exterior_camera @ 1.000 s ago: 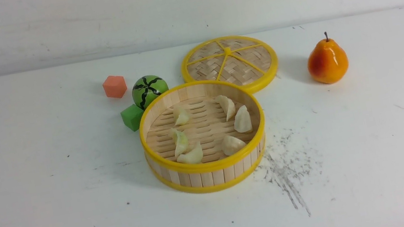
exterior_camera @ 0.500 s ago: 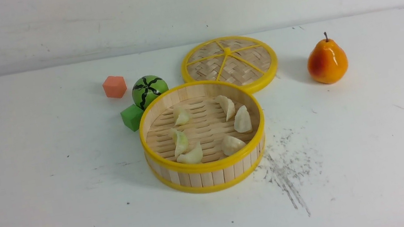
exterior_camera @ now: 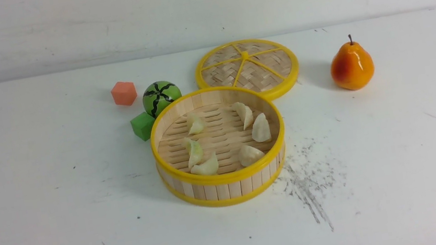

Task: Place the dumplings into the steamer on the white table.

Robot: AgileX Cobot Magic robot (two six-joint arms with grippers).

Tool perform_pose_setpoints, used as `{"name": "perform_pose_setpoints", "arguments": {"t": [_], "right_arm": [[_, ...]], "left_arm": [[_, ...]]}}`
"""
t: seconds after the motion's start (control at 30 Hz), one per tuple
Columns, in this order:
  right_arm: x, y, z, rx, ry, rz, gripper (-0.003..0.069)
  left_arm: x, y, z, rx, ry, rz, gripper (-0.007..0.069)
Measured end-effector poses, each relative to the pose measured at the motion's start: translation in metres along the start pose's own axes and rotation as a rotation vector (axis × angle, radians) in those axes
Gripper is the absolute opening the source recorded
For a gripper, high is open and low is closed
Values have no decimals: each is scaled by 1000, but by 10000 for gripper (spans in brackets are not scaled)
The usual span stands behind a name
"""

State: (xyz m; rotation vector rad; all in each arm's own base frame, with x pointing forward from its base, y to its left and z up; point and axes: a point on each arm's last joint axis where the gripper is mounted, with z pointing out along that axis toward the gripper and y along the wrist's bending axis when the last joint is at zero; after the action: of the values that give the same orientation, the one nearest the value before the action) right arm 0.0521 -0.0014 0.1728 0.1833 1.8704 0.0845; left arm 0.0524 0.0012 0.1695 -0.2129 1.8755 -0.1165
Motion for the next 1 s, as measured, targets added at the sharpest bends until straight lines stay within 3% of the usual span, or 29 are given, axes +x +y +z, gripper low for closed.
{"name": "perform_pose_setpoints", "arguments": {"t": [1.0], "right_arm": [[0,0,0,0,0,0,125]], "left_arm": [[0,0,0,-2,5,3,-13]]}}
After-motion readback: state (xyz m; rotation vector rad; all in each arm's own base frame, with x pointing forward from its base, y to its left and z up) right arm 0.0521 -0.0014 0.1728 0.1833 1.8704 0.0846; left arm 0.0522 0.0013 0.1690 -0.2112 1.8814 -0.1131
